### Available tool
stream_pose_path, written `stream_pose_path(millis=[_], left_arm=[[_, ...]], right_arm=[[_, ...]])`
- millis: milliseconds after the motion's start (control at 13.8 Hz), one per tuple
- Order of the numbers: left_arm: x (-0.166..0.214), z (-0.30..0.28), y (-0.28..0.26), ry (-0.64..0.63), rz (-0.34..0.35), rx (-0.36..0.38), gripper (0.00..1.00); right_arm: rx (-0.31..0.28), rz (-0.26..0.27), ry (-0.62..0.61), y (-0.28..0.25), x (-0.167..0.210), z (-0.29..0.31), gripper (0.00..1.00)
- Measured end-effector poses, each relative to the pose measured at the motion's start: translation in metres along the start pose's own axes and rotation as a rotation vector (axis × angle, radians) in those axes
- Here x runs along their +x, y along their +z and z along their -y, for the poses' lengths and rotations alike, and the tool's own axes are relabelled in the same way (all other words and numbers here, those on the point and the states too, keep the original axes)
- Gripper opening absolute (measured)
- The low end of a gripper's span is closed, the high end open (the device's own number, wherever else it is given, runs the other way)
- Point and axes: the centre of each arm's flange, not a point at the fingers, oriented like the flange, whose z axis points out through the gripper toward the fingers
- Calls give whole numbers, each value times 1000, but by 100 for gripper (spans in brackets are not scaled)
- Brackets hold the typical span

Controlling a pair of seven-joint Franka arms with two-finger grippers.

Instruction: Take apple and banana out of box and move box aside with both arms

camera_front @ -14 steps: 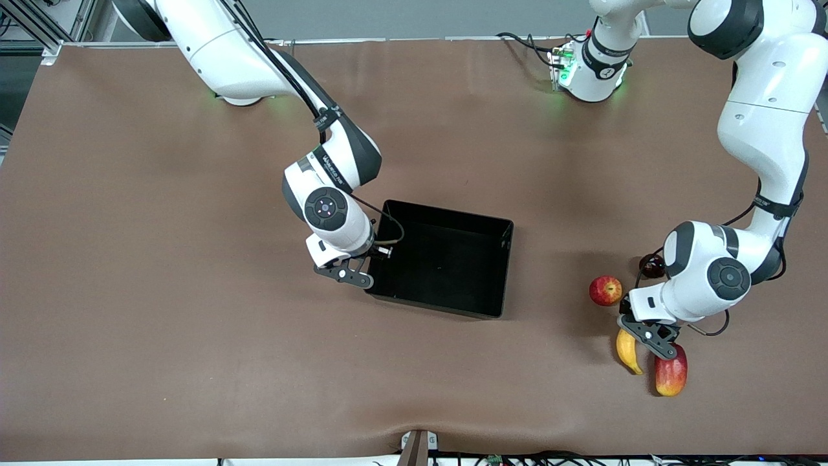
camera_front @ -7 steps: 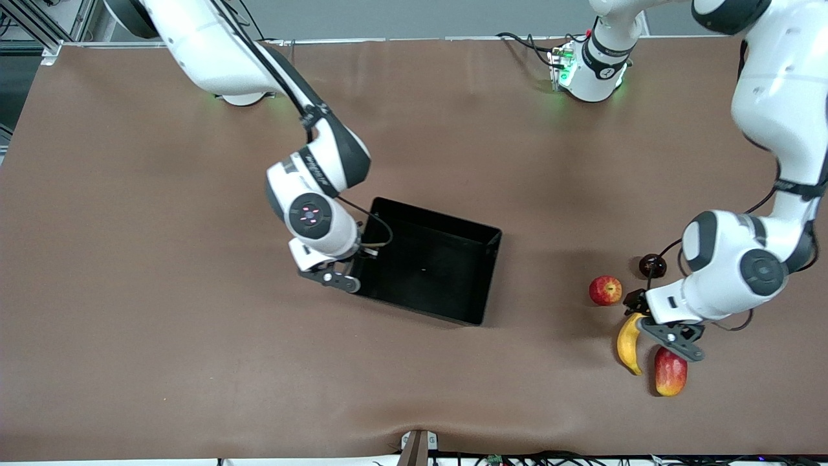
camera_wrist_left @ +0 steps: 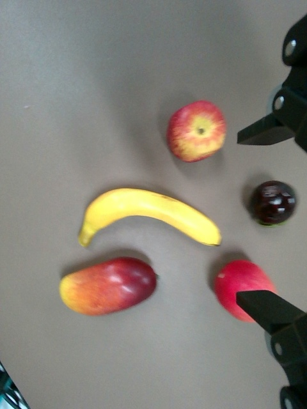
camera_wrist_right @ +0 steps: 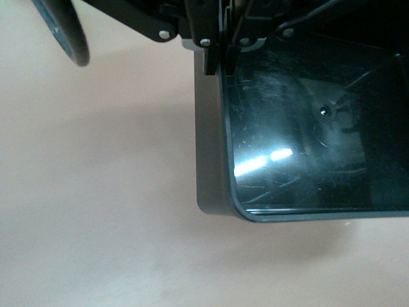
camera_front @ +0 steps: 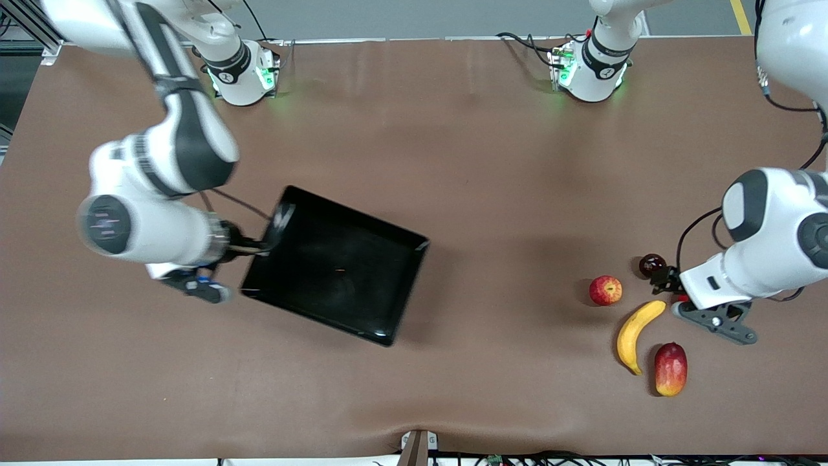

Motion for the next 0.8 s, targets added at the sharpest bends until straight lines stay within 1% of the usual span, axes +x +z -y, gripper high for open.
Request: stream_pose_path(millis=[145,217,362,580,797], left_arm=[[-12,-9,-43,-95,21,-6,100],[-18,-17,-67,-146,23,-17,100],[-31,-34,-112,-211,21,-8,100],[-49,-58,-171,-303,-10,34,100],[-62,-74,-209,-322,-46,40,100]], right_arm=[[12,23,-24,3,28,-60,6],[20,34,-38,6,41,-91,6],[39,49,-96,12,61,-154,6],[44,60,-170,21,78,-239,6],[48,51,-237,28,86,-300,6]])
